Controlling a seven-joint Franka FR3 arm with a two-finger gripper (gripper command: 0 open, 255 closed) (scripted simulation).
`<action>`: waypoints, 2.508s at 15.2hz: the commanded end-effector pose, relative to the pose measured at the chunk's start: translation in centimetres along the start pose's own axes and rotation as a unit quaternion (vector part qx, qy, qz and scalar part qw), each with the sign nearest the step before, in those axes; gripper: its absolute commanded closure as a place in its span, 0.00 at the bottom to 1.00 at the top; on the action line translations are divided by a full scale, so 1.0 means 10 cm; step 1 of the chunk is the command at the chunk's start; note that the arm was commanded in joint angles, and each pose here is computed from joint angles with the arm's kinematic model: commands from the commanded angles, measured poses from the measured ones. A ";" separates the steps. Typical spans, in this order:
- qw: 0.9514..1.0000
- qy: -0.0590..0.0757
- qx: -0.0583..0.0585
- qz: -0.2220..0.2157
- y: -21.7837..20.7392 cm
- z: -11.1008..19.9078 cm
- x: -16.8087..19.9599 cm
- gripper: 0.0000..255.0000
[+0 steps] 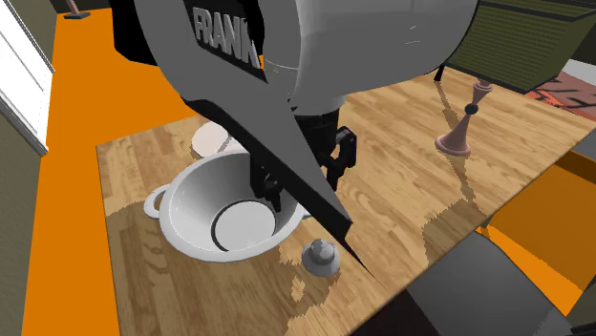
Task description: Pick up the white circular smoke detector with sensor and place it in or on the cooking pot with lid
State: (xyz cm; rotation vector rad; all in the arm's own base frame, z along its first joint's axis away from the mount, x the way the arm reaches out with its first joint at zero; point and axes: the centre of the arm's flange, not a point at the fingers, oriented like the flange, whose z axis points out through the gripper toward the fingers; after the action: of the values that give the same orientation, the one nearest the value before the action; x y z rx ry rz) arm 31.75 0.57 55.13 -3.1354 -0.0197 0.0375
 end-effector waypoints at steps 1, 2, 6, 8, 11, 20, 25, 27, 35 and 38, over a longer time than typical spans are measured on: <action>1.000 0.000 0.000 0.000 0.00 0.00 0.00 0.00; 1.000 0.001 0.000 0.005 0.04 0.13 0.01 0.00; 1.000 0.005 0.001 0.025 0.19 0.63 0.04 0.00; 0.999 0.008 0.001 0.036 0.27 0.88 0.06 0.00; 0.999 0.011 0.001 0.051 0.38 1.26 0.08 0.00; 0.997 0.017 0.002 0.081 0.61 2.17 0.13 0.00; 0.997 0.017 0.002 0.081 0.61 2.41 0.14 0.00; 0.997 0.017 0.002 0.081 0.61 2.41 0.14 0.00; 0.997 0.017 0.002 0.081 0.61 2.41 0.14 1.00; 0.997 0.017 0.002 0.081 0.61 2.41 0.14 1.00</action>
State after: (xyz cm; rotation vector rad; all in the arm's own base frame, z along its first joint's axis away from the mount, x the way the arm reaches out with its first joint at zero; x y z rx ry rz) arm 32.62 -5.35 31.00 -3.1252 0.2349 -0.0157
